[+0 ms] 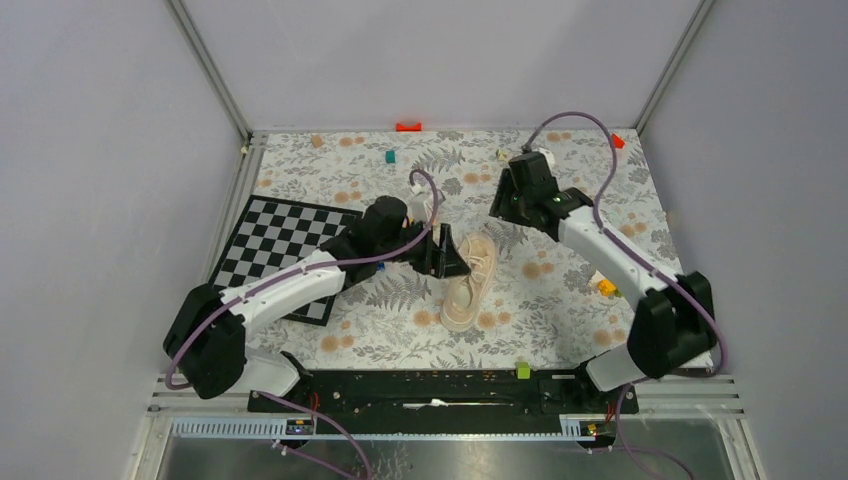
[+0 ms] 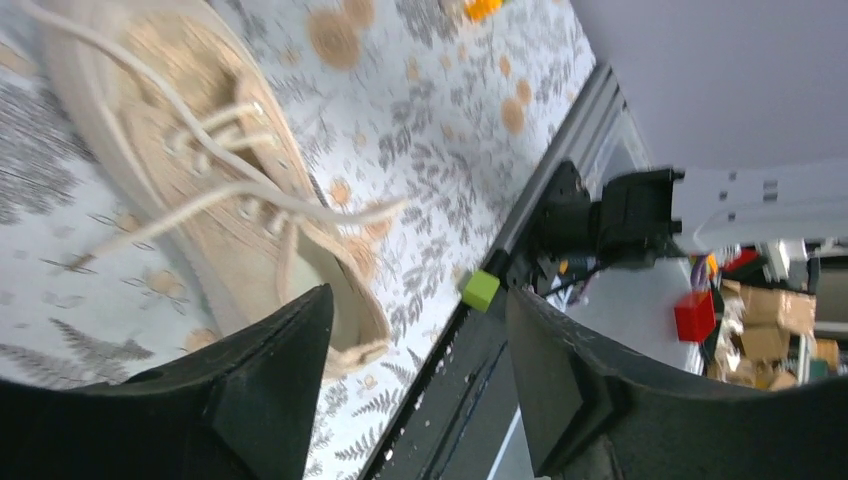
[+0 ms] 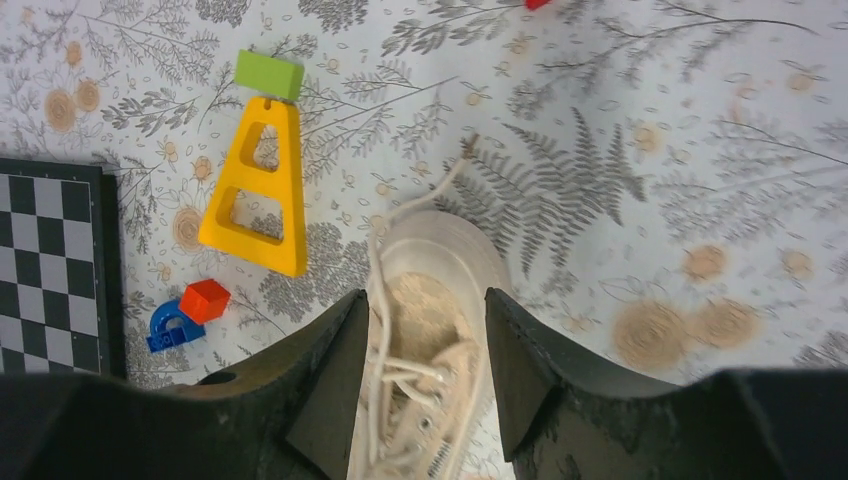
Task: Tie the shoes
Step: Cross the shoelace with the shoelace, then tie the shoelace on the shoe.
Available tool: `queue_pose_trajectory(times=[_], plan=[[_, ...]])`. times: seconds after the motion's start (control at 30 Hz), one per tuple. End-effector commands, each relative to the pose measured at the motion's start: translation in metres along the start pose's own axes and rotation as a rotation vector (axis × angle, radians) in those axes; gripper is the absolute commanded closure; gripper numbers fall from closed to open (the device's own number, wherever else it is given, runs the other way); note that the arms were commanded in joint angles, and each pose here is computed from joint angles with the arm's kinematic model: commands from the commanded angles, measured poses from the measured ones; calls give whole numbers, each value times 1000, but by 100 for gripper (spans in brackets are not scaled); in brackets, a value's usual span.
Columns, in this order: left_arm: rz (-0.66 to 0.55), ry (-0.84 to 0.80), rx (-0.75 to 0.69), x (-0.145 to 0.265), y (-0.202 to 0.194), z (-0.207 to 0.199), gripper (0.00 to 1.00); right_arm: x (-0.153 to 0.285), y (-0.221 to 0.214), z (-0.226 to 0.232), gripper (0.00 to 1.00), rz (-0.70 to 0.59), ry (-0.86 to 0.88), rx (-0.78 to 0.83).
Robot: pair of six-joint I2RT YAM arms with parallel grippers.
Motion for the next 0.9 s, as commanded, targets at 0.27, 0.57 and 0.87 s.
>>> queue_pose_trajectory(times=[0.27, 0.57, 0.87], plan=[[-19, 136, 297, 16, 87, 55, 39, 65, -50, -16, 45, -4, 194, 127], [123, 275, 442, -44, 86, 104, 35, 79, -64, -33, 43, -24, 158, 124], [90, 336, 476, -76, 81, 125, 44, 81, -71, -41, 43, -20, 135, 103]])
Point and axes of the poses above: each gripper's point midway between its finger pads, its own x axis back along the fingers, its own z axis along the line the jaws close on, y = z × x, the point moved 1 cm from there along x, back along the fingers, and after that the axes turned 1 degree about x, right-handed, at the moved point
